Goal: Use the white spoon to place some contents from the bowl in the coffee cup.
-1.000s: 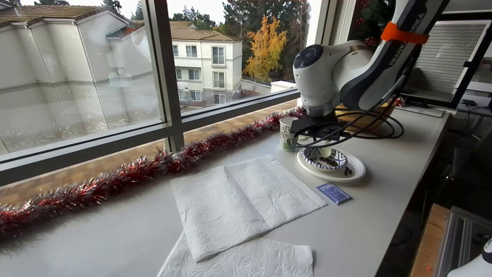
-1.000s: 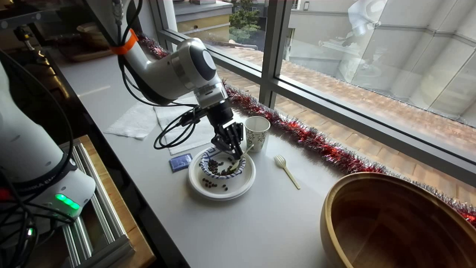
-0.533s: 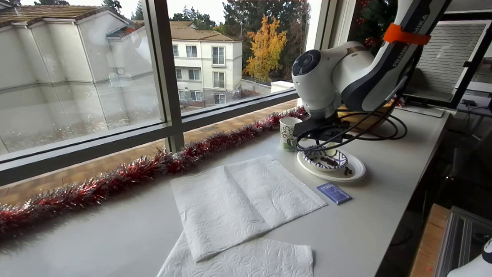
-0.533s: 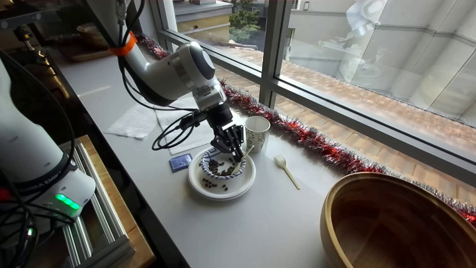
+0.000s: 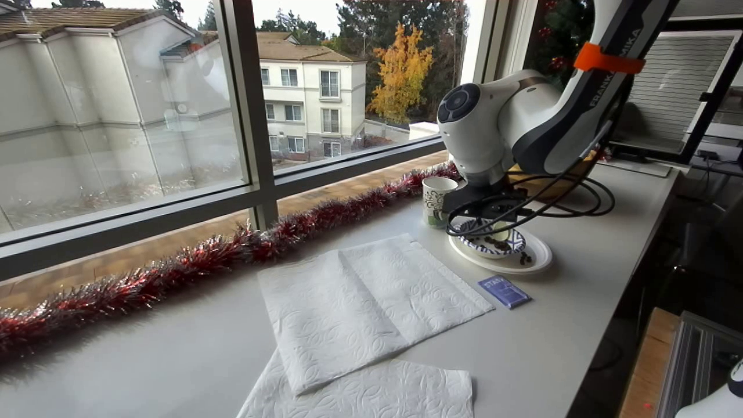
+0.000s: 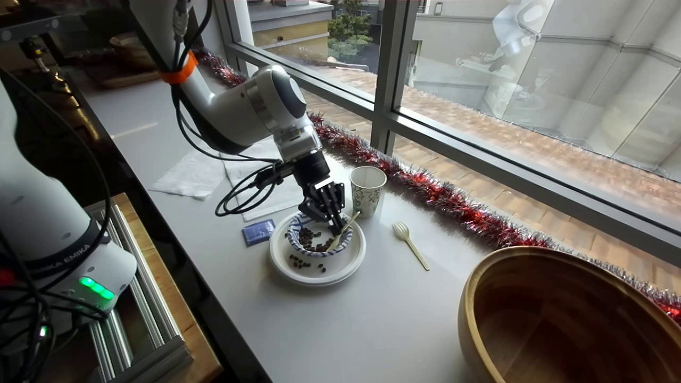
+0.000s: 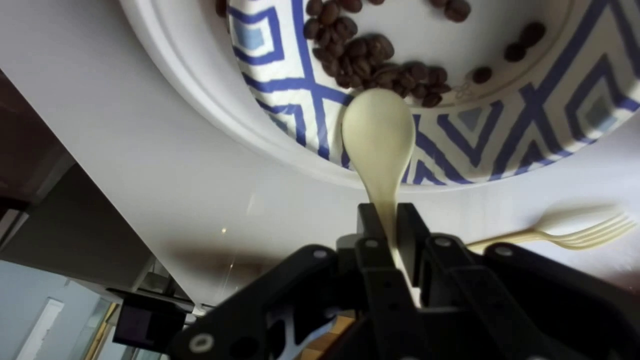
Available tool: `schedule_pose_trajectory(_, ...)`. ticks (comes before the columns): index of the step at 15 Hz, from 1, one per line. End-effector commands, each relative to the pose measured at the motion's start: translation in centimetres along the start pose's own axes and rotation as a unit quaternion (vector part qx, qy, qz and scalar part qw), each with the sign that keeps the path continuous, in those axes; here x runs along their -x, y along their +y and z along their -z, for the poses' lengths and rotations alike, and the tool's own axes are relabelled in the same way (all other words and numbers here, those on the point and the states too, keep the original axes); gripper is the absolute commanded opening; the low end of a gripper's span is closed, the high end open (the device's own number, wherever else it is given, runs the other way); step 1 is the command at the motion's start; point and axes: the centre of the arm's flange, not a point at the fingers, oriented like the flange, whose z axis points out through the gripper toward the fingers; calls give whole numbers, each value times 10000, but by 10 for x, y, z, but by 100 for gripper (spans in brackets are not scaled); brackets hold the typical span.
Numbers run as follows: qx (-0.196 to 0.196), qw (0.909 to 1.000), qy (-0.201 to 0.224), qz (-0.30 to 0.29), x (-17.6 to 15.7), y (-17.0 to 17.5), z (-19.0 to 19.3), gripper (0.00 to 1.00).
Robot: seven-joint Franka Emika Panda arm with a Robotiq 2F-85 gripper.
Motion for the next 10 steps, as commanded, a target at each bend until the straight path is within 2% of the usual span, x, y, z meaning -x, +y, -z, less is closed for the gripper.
schedule_pose_trajectory(1, 69, 9998, -188, -9, 5, 2, 2, 3)
schedule_pose_trajectory(10, 231, 9954, -929, -56, 5, -1, 13, 3)
